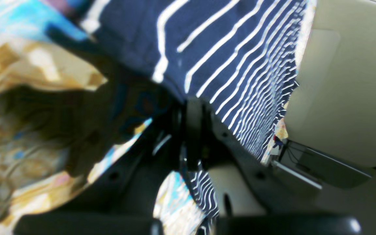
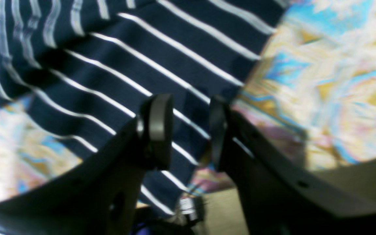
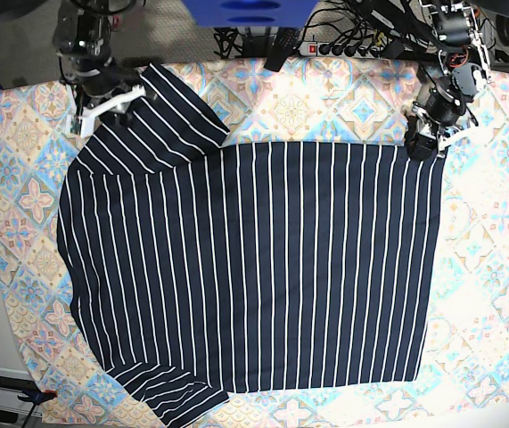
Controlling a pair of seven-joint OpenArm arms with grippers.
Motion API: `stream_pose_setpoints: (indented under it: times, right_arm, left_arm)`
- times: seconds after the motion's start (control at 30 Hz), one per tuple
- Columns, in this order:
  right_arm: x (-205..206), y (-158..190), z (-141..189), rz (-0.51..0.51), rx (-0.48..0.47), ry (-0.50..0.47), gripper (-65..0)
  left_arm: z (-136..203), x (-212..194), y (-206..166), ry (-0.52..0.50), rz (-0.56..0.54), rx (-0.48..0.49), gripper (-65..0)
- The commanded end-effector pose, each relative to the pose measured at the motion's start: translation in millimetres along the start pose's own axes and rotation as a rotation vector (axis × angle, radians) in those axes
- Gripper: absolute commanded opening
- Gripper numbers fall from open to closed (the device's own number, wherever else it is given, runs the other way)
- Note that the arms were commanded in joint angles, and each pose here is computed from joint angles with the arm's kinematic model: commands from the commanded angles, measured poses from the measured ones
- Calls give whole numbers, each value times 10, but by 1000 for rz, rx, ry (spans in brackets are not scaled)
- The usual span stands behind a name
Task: Fold the T-shirt properly
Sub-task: 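Lower the right gripper onto the sleeve shoulder and pinch the fabric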
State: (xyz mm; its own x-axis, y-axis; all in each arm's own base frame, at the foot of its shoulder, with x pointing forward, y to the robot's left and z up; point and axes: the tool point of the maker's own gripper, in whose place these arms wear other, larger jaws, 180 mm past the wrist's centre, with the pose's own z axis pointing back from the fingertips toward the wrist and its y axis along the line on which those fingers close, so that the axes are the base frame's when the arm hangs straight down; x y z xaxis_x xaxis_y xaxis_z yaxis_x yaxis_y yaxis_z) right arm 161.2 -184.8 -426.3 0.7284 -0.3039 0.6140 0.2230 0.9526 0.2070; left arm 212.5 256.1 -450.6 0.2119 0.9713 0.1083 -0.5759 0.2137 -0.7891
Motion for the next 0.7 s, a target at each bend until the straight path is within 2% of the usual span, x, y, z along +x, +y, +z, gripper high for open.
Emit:
stream_pose_setpoints:
  times: [0.0,0.17,0.23,0.4,0.67]
  right_arm:
    - [95,14,9,1,12,-25,-443]
    - [203,74,-67,-5,28,-25,-441]
    - [174,-18,-90,-16,6,-16,-435]
    - [-71,-296,-157,-54,-58,50,-427]
    - [-208,-356,-285,-82,-70,93,-428]
  left_arm:
    - [19,63,-70,-10,-17,-21,-650]
    - [19,63,-72,-10,-16,-22,-650]
    - [19,63,-69,-10,-19,-20,-650]
    - [19,63,-69,-10,-19,-20,-650]
    - [19,63,-67,-10,-20,-19,-650]
